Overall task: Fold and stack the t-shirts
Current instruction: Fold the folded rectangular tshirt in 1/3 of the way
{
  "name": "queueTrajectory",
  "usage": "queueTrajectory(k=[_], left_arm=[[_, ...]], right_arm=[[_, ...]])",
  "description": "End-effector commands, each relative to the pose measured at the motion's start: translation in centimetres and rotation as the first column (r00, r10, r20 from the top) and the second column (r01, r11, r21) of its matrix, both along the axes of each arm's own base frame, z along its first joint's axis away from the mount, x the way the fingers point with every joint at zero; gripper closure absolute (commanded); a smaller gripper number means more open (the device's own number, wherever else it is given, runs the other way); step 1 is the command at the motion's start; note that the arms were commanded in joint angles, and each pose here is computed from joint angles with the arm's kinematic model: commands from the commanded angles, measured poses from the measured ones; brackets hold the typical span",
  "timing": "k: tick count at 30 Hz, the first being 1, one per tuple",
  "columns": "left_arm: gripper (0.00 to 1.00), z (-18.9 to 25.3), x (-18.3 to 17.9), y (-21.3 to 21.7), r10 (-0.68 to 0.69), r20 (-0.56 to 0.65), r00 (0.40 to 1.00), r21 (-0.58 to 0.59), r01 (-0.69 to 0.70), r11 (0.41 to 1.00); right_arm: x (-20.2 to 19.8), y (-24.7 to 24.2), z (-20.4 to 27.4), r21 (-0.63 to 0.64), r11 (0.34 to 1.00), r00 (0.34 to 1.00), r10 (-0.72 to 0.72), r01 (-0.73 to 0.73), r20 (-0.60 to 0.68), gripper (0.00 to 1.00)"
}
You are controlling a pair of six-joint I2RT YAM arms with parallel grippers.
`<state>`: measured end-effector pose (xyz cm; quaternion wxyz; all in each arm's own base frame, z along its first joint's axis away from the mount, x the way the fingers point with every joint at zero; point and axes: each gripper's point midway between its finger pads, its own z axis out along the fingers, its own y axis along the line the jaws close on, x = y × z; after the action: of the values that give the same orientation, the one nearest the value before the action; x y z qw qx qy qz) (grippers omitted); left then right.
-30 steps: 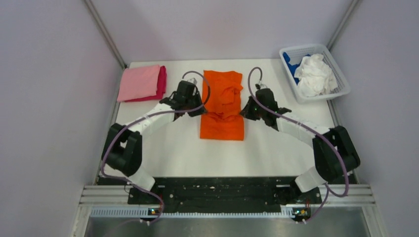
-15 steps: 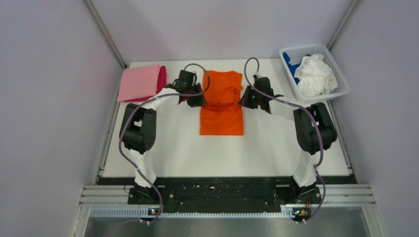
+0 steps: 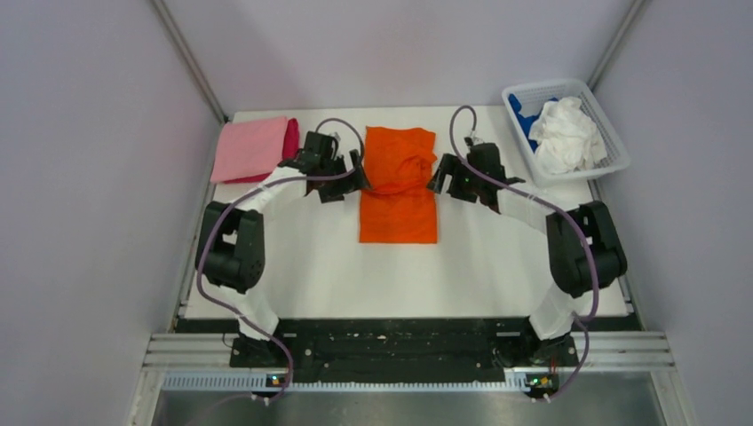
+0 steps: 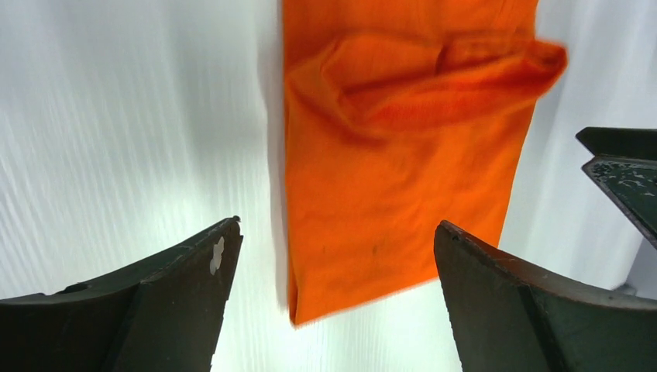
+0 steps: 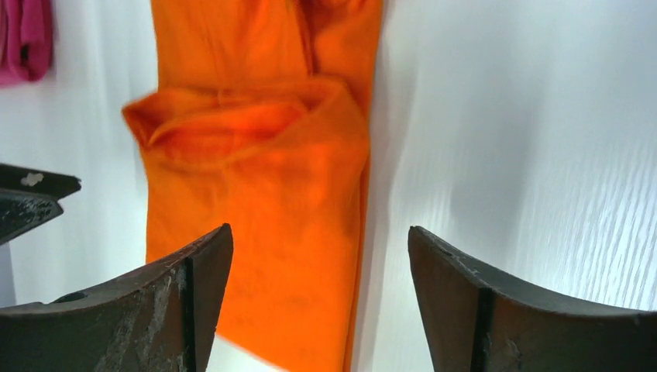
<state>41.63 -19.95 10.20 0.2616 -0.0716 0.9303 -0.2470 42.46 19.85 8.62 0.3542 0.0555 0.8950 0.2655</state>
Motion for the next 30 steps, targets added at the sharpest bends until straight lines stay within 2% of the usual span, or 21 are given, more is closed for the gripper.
queueTrajectory(k=[1, 2, 3, 9, 14, 19, 22, 24, 27, 30], left_arm=[[0.01, 0.6, -4.5, 0.2, 0.003, -0.027, 1.000, -0.071, -0.005, 0.997], [0.01, 0.1, -5.8, 0.3, -0.001, -0.040, 0.999, -0.086, -0.002, 0.996], [0.01, 0.0, -6.9, 0.4, -0.005, -0.044, 0.999, -0.099, 0.001, 0.995], [0.01, -1.6, -13.1, 3.6, 0.044, -0.074, 0.996, -0.020, -0.046, 0.999], [0.01, -2.5, -16.5, 5.3, 0.083, -0.092, 0.992, 0.010, -0.082, 0.997], [0.01, -2.1, -17.0, 5.2, 0.095, -0.082, 0.992, -0.023, -0.098, 0.995], [0.01, -1.7, -16.8, 5.0, 0.091, -0.072, 0.993, -0.039, -0.094, 0.995], [0.01, -1.5, -16.6, 4.8, 0.090, -0.069, 0.994, -0.044, -0.094, 0.995], [0.01, -1.5, -16.1, 4.3, 0.071, -0.074, 0.995, -0.060, -0.075, 0.995], [0.02, -1.6, -15.1, 3.4, 0.055, -0.064, 0.996, -0.091, -0.061, 0.994]], right_arm=[[-4.5, 3.3, 3.4, 0.007, 0.985, 0.979, 0.172, -0.174, 0.110, 0.12], [-5.3, 4.6, 3.8, -0.004, 0.975, 0.968, 0.219, -0.220, 0.125, 0.03], [-5.9, 5.8, 4.2, -0.013, 0.965, 0.955, 0.261, -0.262, 0.141, 0.01], [-6.0, 11.3, 2.9, 0.002, 0.922, 0.916, 0.384, -0.387, 0.116, 0.01], [-2.6, 13.9, 1.3, 0.008, 0.924, 0.917, 0.378, -0.382, 0.125, 0.01], [3.7, 15.3, 0.6, -0.039, 0.948, 0.935, 0.319, -0.317, 0.152, 0.01], [8.0, 14.8, 1.8, -0.021, 0.968, 0.950, 0.249, -0.250, 0.190, 0.01], [9.4, 14.3, 2.9, -0.021, 0.975, 0.954, 0.219, -0.219, 0.207, 0.01], [8.2, 13.1, 4.5, -0.045, 0.975, 0.951, 0.222, -0.217, 0.217, 0.01], [5.1, 10.8, 6.3, -0.043, 0.982, 0.949, 0.188, -0.183, 0.254, 0.01]])
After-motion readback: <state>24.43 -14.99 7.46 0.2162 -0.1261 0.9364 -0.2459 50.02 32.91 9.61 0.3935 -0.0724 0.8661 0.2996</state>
